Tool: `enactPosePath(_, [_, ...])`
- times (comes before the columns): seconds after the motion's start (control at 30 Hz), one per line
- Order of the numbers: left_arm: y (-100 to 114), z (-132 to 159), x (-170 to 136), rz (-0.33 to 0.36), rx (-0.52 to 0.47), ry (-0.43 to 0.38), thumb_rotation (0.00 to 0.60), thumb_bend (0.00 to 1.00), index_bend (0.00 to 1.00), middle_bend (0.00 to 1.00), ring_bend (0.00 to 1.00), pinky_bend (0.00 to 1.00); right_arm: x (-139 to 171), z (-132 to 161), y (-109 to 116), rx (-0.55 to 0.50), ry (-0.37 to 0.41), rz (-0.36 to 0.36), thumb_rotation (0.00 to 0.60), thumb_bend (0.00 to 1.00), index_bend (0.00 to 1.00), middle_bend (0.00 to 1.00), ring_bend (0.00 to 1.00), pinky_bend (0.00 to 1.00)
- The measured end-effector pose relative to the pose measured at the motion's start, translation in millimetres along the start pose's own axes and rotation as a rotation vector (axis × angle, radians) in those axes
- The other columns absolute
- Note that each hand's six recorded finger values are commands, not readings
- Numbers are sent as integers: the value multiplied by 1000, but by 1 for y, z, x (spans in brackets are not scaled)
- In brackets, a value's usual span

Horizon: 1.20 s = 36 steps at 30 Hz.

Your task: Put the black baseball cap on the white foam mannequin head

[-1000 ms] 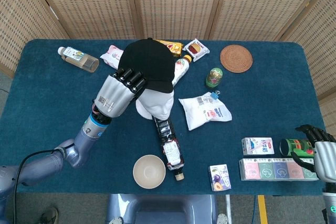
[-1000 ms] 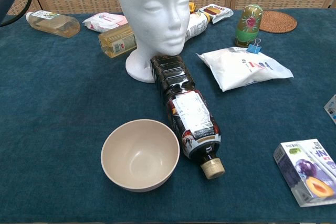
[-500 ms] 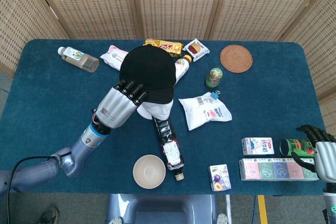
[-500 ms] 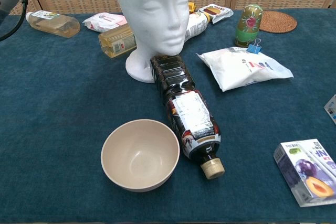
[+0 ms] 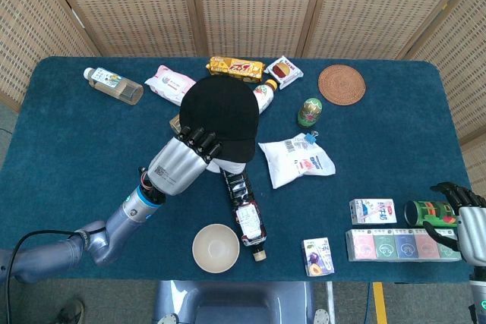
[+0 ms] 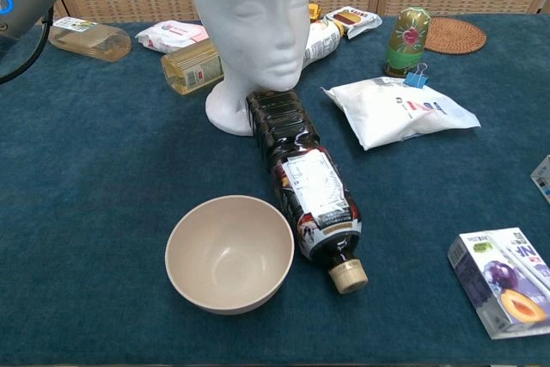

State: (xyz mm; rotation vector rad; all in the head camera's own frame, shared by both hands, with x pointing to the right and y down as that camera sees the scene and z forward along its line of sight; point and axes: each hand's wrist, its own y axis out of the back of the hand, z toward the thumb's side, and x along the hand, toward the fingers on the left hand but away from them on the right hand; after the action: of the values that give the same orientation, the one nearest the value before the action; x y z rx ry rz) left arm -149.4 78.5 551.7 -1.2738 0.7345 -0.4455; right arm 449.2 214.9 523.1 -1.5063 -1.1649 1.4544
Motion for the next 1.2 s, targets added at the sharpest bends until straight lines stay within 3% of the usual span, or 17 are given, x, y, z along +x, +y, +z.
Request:
enactPosePath(0.97, [-5, 3, -8, -62, -25, 36, 600, 460, 780, 574, 546, 776, 0, -2, -1, -2, -3, 0, 600, 234, 288, 279, 278, 321])
enactPosePath(1.2, [-5, 3, -9, -84, -37, 39, 600, 433, 652, 532, 529, 762, 1, -3, -1, -4, -6, -1, 600, 234, 287, 279, 278, 321])
